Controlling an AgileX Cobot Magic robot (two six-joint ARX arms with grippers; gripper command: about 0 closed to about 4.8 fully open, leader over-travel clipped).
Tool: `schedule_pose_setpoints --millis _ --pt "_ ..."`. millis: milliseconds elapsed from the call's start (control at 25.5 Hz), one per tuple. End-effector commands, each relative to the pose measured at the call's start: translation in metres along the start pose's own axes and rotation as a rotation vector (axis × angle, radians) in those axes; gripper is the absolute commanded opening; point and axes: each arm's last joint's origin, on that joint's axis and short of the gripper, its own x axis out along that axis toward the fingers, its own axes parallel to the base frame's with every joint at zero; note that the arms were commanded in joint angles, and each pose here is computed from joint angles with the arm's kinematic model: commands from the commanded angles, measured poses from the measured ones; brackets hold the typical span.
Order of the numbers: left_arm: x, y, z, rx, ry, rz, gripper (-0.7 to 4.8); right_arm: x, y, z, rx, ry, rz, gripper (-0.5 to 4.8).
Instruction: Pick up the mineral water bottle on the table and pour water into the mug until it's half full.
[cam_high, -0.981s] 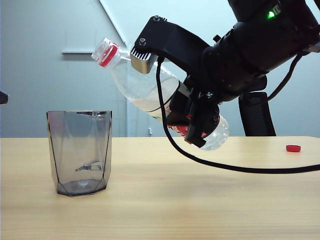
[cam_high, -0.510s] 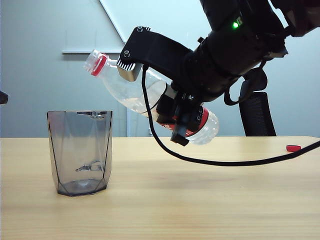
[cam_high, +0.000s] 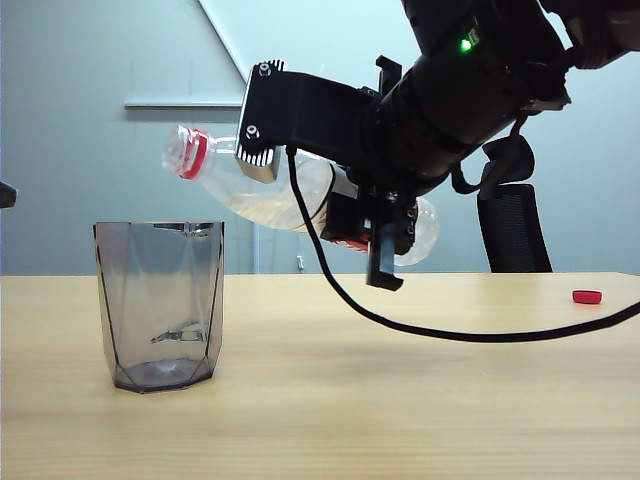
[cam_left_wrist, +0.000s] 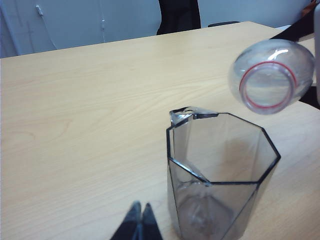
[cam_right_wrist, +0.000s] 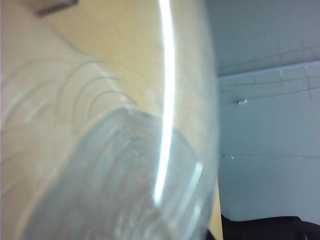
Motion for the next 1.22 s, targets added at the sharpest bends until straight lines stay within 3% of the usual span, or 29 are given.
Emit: schedule_pose_setpoints --millis 39,628,1217 --pt "-0.0001 0.0001 0.0014 0.000 -0.008 0.000 -0.02 -0.0011 -0.0117 0.0033 0.014 0.002 -0.086 2.10" --pt "-0.0001 0.0001 0.0014 0.000 -0.008 0.000 -0.02 -0.0011 -0.0126 0.0024 -0.121 0.046 -0.102 2.10" --pt "-0.0001 0.0001 0.0014 0.000 -0.008 0.000 -0.02 -0.0015 -0.0169 0.0040 -0.142 0.034 -0.141 2.10"
